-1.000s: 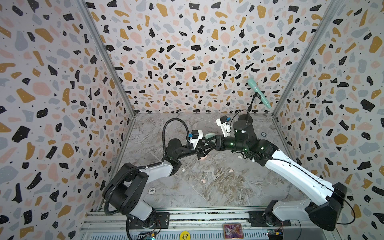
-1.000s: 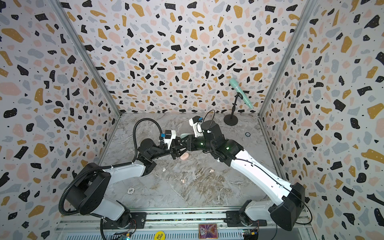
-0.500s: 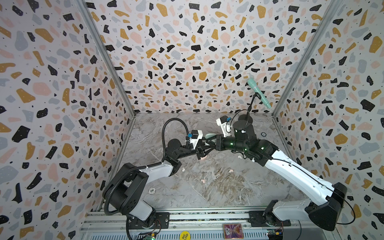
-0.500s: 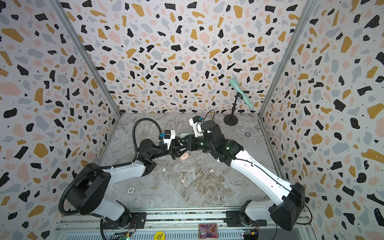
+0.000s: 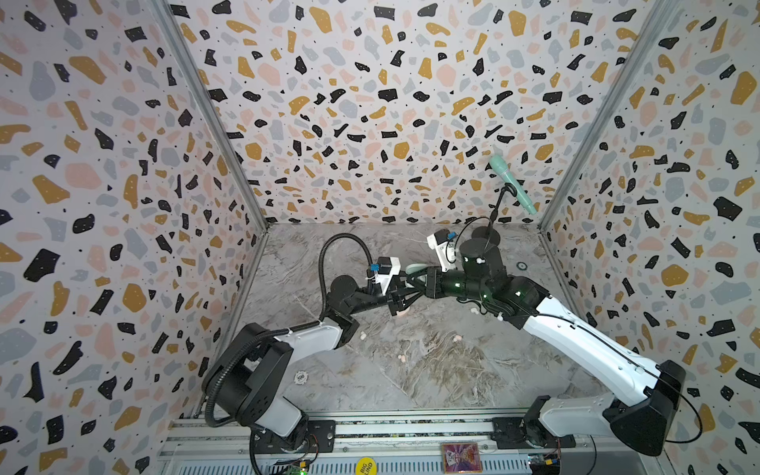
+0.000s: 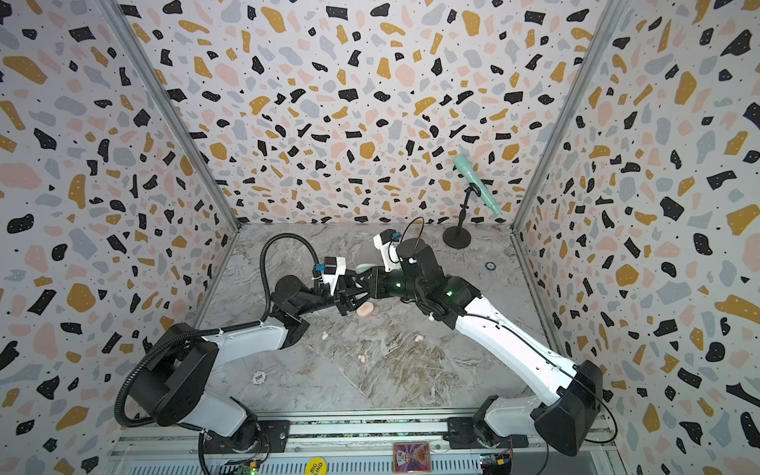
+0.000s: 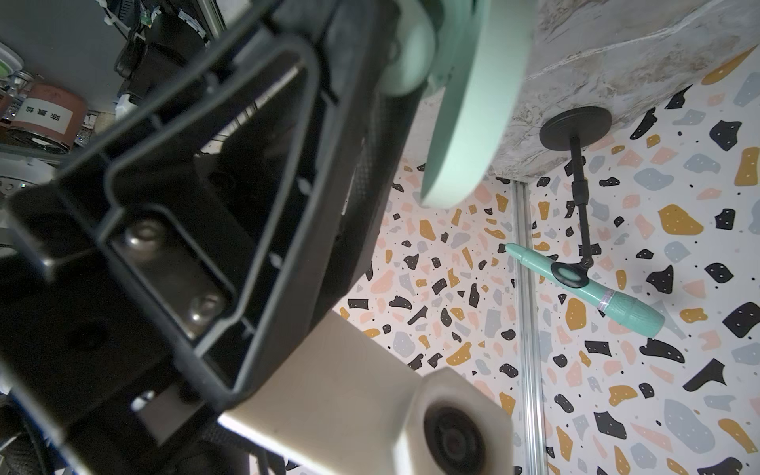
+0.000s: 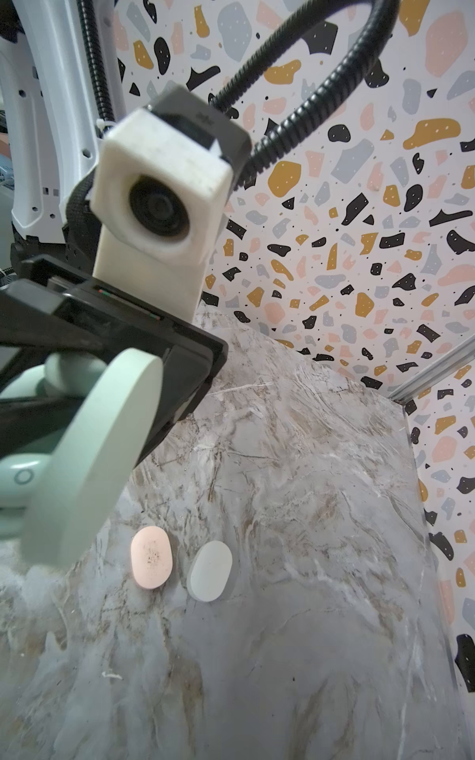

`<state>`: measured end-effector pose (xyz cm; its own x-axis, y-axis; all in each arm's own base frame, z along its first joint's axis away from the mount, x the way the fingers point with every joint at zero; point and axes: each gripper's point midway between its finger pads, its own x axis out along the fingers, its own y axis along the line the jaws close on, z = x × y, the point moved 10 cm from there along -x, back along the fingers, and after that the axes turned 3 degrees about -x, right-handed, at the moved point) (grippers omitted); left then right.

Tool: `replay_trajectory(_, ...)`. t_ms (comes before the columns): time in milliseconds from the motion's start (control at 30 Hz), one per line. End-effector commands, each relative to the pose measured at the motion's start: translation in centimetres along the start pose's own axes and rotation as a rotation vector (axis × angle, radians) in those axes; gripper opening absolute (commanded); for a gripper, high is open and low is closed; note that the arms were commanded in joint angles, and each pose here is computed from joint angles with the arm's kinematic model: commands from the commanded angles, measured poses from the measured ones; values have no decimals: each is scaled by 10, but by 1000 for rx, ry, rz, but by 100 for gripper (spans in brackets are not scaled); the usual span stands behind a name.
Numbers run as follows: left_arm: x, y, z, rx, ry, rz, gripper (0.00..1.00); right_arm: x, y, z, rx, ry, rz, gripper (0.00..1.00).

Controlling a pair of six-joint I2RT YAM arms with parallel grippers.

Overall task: Insert the wireless bluetooth earbuds into the charging case
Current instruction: 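Lower the held earbud into the empty slot of the mint-green case, then open the right gripper to release the earbud and pull back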

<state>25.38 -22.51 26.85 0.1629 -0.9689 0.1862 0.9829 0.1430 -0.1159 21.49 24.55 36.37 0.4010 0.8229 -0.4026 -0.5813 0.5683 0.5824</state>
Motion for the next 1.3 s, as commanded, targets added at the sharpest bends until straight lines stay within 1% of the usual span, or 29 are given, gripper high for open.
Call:
replay_trajectory(0, 1, -10, 23, 94, -74, -43, 37, -4, 7, 3, -22, -6, 6, 23)
replay_trajectory(300, 0, -11, 25, 104, -66, -34, 37, -11, 6, 1, -11, -5, -31, 32)
replay_trajectory(433, 0, -11, 26, 106, -69, -30, 37, -14, 6, 2, -8, -4, -44, 33)
replay_trajectory(600, -1, -11, 26, 110, -68, -23, 37, -21, 10, 4, -7, -17, -50, 37)
replay_trajectory(900, -1, -9, 22, 104, -58, -7, 37, -42, 19, 12, 3, -21, -90, 53)
replay_trajectory(1067, -2, -8, 18, 94, -48, -2, 37, -54, 26, 19, -2, -11, -105, 56)
replay_trajectory(1267, -2, -6, 14, 80, -42, -3, 37, -62, 22, 39, 0, 7, -162, 55)
